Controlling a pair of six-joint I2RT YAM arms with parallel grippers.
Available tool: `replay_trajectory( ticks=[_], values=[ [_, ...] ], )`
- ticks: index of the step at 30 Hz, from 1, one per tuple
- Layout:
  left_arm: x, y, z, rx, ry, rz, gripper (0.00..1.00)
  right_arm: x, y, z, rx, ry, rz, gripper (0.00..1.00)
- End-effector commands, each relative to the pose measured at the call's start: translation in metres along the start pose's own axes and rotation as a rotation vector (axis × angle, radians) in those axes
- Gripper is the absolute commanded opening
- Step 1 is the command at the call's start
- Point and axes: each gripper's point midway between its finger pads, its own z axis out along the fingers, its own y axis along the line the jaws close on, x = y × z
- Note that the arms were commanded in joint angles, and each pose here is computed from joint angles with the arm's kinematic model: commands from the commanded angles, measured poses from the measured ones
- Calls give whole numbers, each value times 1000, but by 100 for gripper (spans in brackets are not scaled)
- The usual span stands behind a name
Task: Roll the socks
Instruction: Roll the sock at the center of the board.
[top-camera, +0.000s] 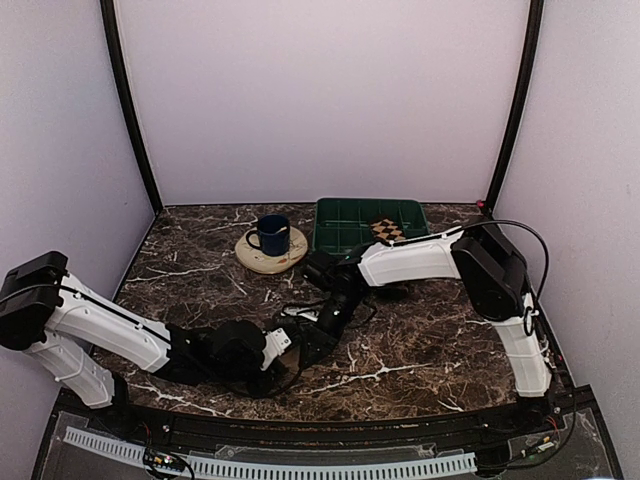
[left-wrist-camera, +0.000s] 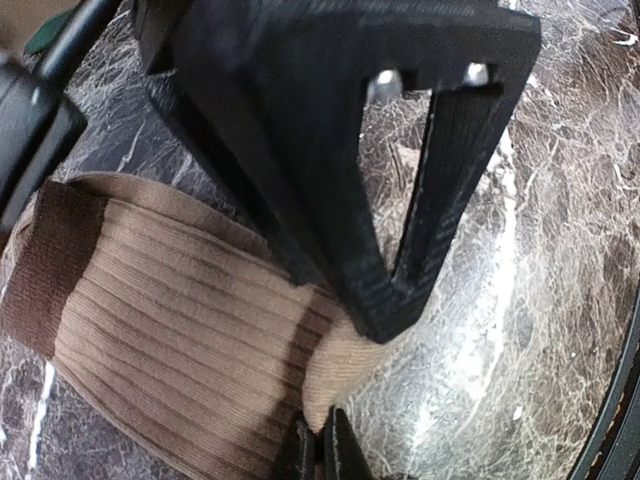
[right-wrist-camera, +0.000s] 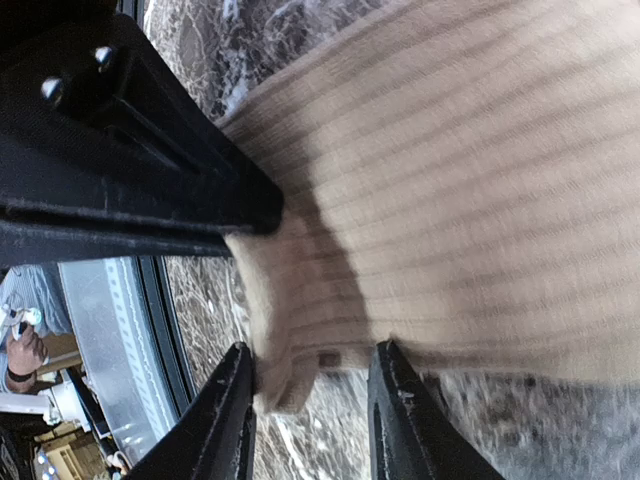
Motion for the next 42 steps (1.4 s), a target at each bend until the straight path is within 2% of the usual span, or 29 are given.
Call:
replay_trajectory(
  ticks=[1, 12, 16, 22, 24, 34, 42],
  values=[
    [3, -3, 0, 9, 39, -41, 0, -19, -1, -23, 23, -129, 0, 35],
    [9, 4, 4, 69, 129, -166, 0, -32, -13, -47, 103, -300, 15, 35],
    [7, 8, 4, 116, 156, -225, 0, -33, -19, -56, 182, -373, 0, 35],
    [5, 2, 7, 191, 223, -240, 0, -30, -28, -75, 331, -474, -21, 34],
    [6, -1, 9, 222, 245, -250, 0, -19, -41, -78, 436, -486, -10, 34],
    [10, -12, 16, 367, 360, -292, 0, -6, -18, -78, 752, -556, -203, 34],
    [11, -9, 14, 453, 391, -376, 0, -1, 8, -67, 858, -534, -398, 34]
  ],
)
